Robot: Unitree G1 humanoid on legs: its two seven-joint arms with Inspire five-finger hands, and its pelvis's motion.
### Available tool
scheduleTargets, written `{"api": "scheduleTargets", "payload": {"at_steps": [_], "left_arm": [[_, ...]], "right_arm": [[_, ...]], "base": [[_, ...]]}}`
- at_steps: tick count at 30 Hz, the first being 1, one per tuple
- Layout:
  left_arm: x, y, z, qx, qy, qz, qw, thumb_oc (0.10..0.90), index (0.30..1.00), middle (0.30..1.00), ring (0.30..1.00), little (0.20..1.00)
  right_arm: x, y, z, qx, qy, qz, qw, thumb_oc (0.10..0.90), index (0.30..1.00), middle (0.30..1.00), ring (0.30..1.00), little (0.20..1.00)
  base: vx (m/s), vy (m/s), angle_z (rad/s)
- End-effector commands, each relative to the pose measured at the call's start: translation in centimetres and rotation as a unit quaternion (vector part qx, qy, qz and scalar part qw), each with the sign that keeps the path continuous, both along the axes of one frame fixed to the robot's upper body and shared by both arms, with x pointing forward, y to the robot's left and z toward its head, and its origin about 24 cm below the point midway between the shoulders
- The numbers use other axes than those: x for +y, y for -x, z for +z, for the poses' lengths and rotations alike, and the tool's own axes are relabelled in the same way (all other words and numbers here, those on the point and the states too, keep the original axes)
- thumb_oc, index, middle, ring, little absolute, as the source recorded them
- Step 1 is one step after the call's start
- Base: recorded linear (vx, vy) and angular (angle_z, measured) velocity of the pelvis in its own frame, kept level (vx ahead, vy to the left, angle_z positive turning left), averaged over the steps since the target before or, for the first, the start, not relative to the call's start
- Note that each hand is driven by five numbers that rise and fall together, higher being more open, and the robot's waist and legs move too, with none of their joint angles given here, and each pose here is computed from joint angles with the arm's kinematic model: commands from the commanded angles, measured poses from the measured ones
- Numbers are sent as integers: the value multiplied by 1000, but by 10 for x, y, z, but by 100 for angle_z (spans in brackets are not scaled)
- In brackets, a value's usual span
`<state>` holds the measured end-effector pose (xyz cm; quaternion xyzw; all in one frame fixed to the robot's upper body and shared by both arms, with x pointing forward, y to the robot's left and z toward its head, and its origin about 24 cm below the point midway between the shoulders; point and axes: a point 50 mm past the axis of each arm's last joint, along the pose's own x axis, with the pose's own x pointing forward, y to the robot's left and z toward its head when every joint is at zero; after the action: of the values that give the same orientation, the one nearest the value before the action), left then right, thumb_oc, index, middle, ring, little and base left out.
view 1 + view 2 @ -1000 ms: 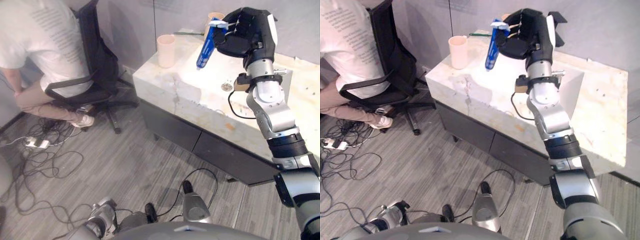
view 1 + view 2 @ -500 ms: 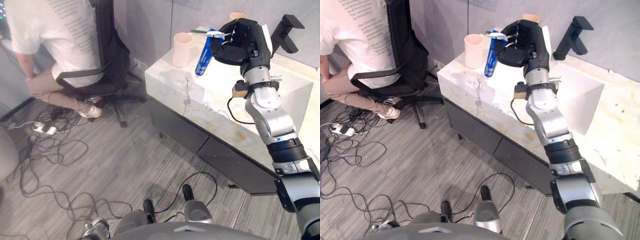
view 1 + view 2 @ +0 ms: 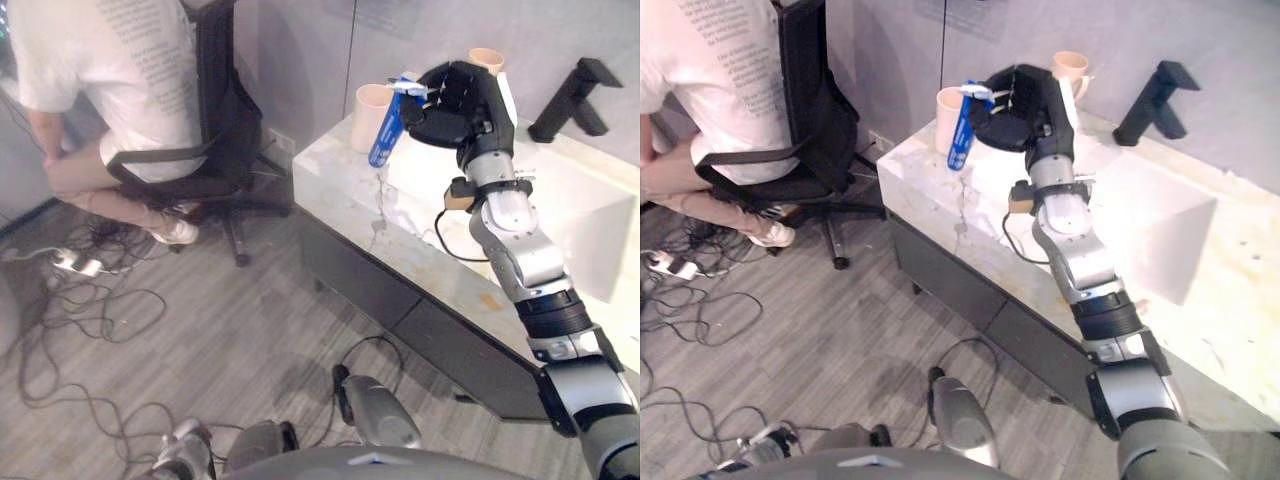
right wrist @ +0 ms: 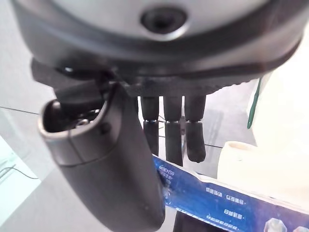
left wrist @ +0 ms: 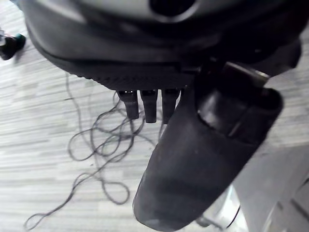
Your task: Organize the bathroom.
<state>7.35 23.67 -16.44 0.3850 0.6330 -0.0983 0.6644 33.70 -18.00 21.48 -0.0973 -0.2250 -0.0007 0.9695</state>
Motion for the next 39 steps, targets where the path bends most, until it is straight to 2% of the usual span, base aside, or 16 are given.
{"api": "scheduleTargets", "payload": {"at_steps": [1, 3, 6, 14, 28, 39], "left_arm": [[25, 3, 6, 13, -44, -42, 998, 800, 900, 900, 900, 900], [17, -9, 6, 6, -30, -57, 998, 800, 900, 900, 900, 900], [20, -10, 7, 13, -41, -63, 997, 800, 900, 900, 900, 900], [38, 4, 11, 40, -84, -31, 995, 800, 900, 900, 900, 900], [34, 9, 10, 64, -85, -21, 994, 800, 900, 900, 900, 900], [34, 14, 9, 67, -85, -1, 994, 800, 900, 900, 900, 900]], "right_arm": [[-14, 16, 91, -186, -37, 3, 982, 400, 300, 300, 300, 300], [-12, 14, 91, -195, -9, -12, 981, 400, 300, 300, 300, 300], [-8, 14, 89, -196, -10, -20, 980, 400, 300, 300, 300, 300], [-7, 16, 92, -209, -10, -16, 978, 400, 300, 300, 300, 300], [-23, 27, 99, -241, 52, -49, 968, 400, 300, 300, 300, 300], [-34, 41, 113, -284, 40, -46, 957, 400, 300, 300, 300, 300]], "base": [[62, 97, 4], [40, 138, 14], [7, 30, 41], [-22, -30, -4], [-8, -38, -4], [-8, 0, -6]]}}
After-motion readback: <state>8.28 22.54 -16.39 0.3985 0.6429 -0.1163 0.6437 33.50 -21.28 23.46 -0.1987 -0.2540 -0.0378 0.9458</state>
